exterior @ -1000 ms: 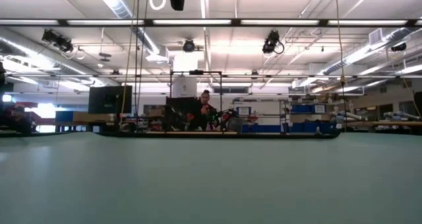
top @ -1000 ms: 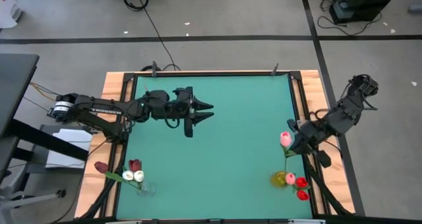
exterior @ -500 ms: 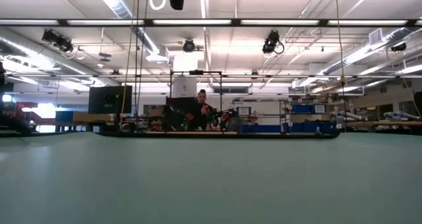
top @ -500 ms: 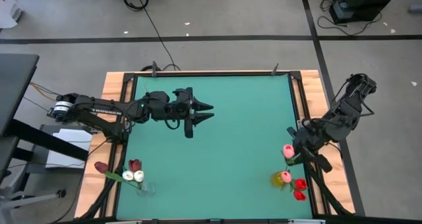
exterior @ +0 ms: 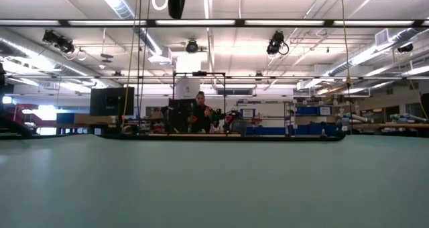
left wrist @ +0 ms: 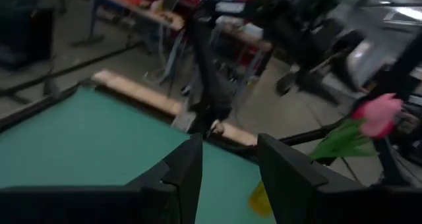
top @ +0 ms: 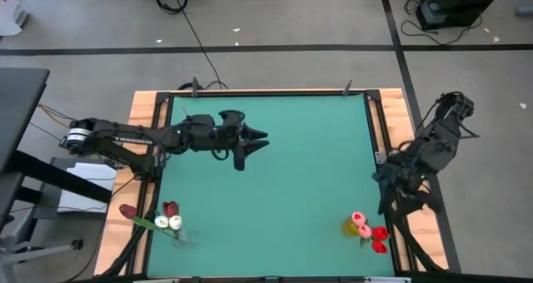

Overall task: Sort flowers into vase by color
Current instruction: Return to Home Position

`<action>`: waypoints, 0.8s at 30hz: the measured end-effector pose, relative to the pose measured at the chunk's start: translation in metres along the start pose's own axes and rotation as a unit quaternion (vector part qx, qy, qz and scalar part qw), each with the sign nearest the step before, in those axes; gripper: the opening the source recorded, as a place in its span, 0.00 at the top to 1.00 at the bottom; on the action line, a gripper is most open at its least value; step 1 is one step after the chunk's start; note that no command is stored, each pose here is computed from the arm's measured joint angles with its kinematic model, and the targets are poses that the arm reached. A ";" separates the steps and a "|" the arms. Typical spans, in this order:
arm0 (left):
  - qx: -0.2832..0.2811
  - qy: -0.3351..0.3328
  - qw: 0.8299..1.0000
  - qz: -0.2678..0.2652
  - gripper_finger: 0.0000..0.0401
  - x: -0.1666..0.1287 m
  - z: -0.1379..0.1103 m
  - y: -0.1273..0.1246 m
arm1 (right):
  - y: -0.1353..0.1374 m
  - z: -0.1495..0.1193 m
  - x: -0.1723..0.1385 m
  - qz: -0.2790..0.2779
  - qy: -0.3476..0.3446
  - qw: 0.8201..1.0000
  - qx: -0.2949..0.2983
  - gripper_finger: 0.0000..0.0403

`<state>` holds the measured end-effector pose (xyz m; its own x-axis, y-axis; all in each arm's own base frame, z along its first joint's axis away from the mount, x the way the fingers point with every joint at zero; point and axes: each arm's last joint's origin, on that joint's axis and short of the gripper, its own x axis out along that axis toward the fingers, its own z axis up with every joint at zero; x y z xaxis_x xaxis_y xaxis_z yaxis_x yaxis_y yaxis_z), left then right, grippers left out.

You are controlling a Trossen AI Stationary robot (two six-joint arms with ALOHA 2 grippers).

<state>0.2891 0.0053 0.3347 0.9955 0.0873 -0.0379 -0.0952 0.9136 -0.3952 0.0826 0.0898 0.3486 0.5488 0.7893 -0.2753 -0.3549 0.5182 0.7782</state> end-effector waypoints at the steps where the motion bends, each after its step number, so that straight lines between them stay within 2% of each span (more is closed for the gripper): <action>1: -0.006 0.008 1.000 0.008 0.62 -0.001 -0.001 0.002 | 0.002 0.002 -0.003 0.004 -0.020 1.000 -0.008 0.49; 5: -0.001 0.039 0.999 0.019 0.62 -0.006 -0.004 0.002 | 0.008 0.012 -0.017 -0.006 -0.144 0.988 -0.059 0.49; 8: 0.009 0.027 1.000 0.011 0.63 -0.014 0.004 0.000 | 0.007 0.019 -0.023 -0.065 -0.229 0.966 -0.097 0.49; 13: 0.056 -0.006 0.998 0.021 0.69 -0.032 0.022 0.004 | -0.002 0.031 -0.021 -0.188 -0.304 0.922 -0.153 0.51; 18: 0.094 -0.049 0.994 0.017 0.81 -0.039 0.037 0.008 | -0.010 0.061 -0.012 -0.248 -0.369 0.870 -0.213 0.57; 22: 0.106 -0.055 0.993 -0.002 0.95 -0.039 0.041 0.012 | -0.024 0.085 -0.009 -0.261 -0.389 0.854 -0.229 0.64; 24: 0.107 -0.052 0.993 -0.008 0.98 -0.039 0.041 0.014 | -0.036 0.095 -0.008 -0.279 -0.386 0.850 -0.225 0.68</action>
<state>0.2491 0.0309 0.3687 0.9926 0.1020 0.0663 -0.0877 0.9777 -0.1908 0.1629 0.0340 0.3766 0.9982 0.0183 0.0565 -0.0347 0.9518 0.3047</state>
